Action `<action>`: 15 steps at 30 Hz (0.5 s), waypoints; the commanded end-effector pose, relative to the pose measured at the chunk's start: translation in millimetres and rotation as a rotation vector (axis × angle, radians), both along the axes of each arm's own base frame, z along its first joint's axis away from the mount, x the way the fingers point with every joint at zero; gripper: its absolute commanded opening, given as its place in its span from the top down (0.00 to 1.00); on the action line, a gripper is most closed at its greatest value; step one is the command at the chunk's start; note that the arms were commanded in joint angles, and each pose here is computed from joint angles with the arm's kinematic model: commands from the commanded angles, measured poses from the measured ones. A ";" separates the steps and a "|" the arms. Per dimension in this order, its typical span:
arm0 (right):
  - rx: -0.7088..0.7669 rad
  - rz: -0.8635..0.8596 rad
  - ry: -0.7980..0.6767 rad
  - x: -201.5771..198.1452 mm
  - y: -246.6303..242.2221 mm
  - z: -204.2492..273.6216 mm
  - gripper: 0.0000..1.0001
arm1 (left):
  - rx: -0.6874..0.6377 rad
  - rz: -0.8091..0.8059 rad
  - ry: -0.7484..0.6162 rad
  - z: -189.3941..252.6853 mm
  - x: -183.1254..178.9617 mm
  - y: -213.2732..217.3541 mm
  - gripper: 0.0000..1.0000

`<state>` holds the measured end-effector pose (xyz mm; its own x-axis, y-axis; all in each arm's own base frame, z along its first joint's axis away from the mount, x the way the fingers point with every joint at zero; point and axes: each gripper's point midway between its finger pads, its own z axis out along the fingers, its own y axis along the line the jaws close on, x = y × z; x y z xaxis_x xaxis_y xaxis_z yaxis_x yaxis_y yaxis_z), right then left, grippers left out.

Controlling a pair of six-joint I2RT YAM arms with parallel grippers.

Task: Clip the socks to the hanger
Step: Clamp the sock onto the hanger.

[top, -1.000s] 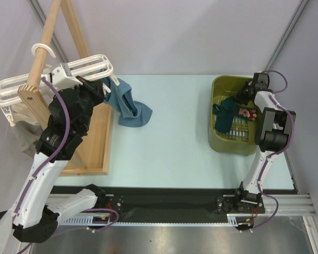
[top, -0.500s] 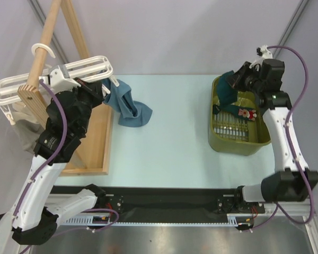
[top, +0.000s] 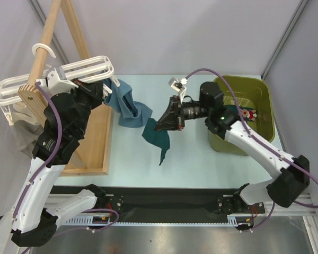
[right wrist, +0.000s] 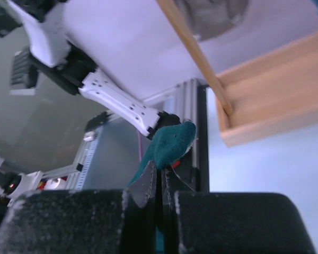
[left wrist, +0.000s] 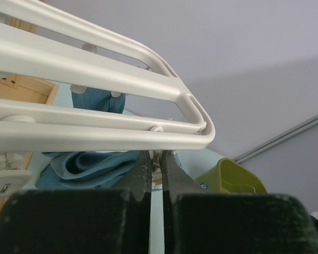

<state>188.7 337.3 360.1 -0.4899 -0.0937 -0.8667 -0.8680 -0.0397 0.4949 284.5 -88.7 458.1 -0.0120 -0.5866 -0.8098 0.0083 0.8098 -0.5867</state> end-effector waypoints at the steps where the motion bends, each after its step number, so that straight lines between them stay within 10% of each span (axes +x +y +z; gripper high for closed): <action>1: 0.221 0.212 -0.132 -25.3 16.5 52.6 1.00 | -0.034 -0.125 0.041 -11.9 -4.8 -24.7 1.00; 15: 0.457 0.321 0.182 27.0 76.1 83.5 1.00 | -0.088 -0.169 0.045 -9.7 -8.4 -33.6 1.00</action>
